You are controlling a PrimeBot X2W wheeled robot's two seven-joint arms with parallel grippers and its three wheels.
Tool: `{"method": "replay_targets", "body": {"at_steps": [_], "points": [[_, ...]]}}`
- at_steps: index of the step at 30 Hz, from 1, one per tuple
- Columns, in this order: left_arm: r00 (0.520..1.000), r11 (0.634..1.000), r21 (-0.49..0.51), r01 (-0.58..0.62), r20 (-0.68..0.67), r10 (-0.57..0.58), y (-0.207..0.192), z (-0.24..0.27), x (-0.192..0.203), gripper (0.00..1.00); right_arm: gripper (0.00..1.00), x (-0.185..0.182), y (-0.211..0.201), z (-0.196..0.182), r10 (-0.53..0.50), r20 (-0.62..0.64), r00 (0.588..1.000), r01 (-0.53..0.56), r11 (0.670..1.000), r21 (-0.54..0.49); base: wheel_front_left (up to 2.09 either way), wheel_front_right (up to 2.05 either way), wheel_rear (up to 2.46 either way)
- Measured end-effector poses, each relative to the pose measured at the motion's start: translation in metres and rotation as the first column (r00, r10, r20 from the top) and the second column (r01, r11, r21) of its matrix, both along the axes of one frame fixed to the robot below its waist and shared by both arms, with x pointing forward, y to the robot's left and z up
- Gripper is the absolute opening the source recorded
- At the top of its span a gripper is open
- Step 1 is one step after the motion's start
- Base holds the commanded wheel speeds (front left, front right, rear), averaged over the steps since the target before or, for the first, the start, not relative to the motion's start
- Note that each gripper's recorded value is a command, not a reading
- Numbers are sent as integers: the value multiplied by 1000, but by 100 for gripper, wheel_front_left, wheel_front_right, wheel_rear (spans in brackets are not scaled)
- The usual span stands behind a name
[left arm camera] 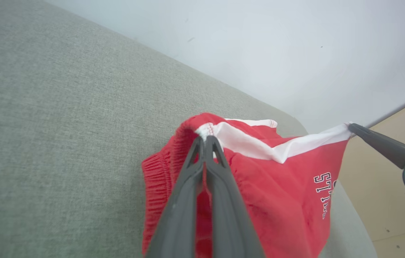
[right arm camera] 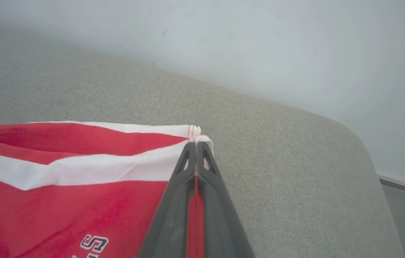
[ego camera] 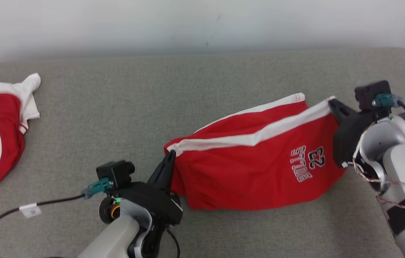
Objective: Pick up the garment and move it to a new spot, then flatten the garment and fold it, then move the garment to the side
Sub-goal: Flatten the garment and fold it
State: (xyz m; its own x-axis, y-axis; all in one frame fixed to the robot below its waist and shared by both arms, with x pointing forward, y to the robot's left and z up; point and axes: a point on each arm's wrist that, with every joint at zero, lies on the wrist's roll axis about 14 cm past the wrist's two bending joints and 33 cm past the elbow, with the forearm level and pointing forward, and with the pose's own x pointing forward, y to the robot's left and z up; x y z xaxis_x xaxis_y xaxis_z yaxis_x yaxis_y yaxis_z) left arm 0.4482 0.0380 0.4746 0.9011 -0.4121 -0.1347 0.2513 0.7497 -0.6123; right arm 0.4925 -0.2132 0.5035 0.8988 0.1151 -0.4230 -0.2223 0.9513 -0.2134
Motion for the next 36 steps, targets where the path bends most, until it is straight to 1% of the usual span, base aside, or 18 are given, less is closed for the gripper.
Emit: {"method": "replay_targets", "body": {"at_steps": [6, 9, 12, 18, 21, 22, 23, 24, 29, 32, 36], "points": [[999, 999, 28, -40, -20, 40, 8, -8, 18, 0, 0, 32, 1, -5, -20, 44, 999, 20, 1000, -2, 0, 0, 0], [999, 996, 72, -46, -26, 47, 11, -14, 25, 0, 0, 43, 2, -13, -39, 40, 998, 39, 999, 17, 0, 0, 0], [998, 996, 71, -49, -30, 51, 11, -17, 31, 0, 0, 54, 3, -19, -48, 41, 998, 48, 999, 17, 0, 0, 0], [996, 995, 84, -60, -54, 65, 14, -27, 40, 0, 0, 72, 18, -31, -28, 40, 999, 27, 999, 19, 0, 0, 0], [996, 994, 91, -60, -60, 65, 14, -31, 42, 0, 0, 75, 19, -37, -32, 27, 999, 31, 999, 20, 0, 0, 0], [996, 993, 104, -58, -58, 64, 15, -33, 43, 22, 0, 75, 21, -47, -39, -3, 999, 39, 999, 28, 0, 0, 0], [996, 992, 107, -65, -57, 72, 17, -33, 44, 94, 19, 75, 23, -51, -38, -14, 999, 38, 999, 31, 0, 0, 0], [996, 991, 112, -69, -49, 74, 18, -32, 45, 100, 100, 75, 26, -52, -35, -11, 999, 35, 999, 39, 0, 0, 0], [996, 986, 136, -92, -2, 93, 26, -23, 49, 100, 100, 77, 31, -44, -34, 22, 999, 33, 997, 68, 0, 0, 0], [993, 980, 165, -109, 53, 101, 36, -12, 49, 100, 100, 78, 29, -32, -46, 41, 998, 42, 995, 90, 0, 0, 0], [979, 958, 246, -148, 177, 106, 57, 10, 40, 100, 100, 70, 15, -31, -94, -24, 995, 96, 989, 112, 0, 0, 0]]}}
